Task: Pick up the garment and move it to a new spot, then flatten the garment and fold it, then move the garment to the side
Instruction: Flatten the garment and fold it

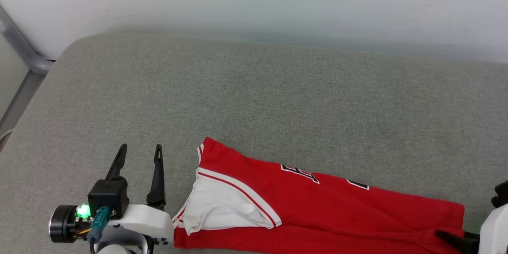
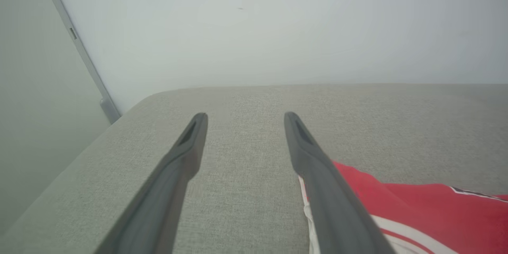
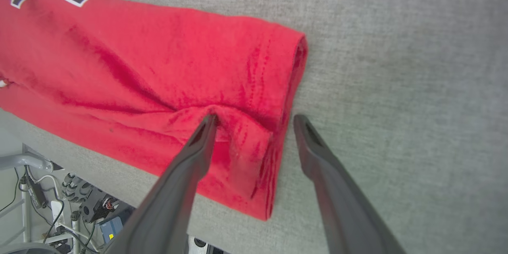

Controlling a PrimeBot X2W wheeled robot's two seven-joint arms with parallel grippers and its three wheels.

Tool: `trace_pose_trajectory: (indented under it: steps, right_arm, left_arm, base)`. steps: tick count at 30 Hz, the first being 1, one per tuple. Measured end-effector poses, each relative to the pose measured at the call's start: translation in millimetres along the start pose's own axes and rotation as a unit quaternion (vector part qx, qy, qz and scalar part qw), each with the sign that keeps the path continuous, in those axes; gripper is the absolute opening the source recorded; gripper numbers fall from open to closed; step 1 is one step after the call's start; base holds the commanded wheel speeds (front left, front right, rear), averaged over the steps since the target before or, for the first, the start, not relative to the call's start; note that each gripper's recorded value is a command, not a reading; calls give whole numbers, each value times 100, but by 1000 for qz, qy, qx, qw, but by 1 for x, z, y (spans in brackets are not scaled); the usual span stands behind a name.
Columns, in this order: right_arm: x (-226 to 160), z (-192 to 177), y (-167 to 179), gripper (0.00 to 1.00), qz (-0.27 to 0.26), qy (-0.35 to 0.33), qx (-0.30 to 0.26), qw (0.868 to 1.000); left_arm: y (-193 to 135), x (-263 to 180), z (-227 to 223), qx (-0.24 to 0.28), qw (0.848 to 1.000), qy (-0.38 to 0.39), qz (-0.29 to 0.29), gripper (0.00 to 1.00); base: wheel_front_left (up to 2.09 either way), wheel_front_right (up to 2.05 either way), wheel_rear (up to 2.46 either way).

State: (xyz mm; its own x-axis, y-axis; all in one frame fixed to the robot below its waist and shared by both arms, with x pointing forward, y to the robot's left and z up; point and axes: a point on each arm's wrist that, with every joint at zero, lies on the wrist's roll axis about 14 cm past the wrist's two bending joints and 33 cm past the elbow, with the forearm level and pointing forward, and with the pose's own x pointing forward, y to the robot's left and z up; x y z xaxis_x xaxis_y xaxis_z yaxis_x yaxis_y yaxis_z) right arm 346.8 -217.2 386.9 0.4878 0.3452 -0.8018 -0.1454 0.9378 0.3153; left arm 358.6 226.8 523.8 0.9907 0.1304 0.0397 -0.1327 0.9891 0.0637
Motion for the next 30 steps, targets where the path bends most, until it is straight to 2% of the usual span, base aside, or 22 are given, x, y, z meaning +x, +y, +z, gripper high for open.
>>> trace_pose_trajectory:
  steps: [4,19,20,21,30]
  right_arm:
    - [10,-3,7,100,9,9,0,1000]
    - [33,-12,28,100,39,16,-13,999]
    - [33,-12,28,39,38,15,-17,999]
    - [34,-12,28,0,37,12,-20,999]
    - [25,0,9,0,13,-28,-22,999]
  left_arm:
    - [7,-6,-5,-6,1000,-4,24,100]
    - [8,-18,-12,-4,999,-17,44,100]
    - [8,-19,-12,-3,999,-17,45,100]
    - [8,-20,-12,-1,999,-18,45,100]
    - [8,-26,-11,10,999,-24,45,100]
  base:
    - [0,0,0]
    - [0,0,0]
    - [0,0,0]
    - [0,0,0]
    - [0,0,0]
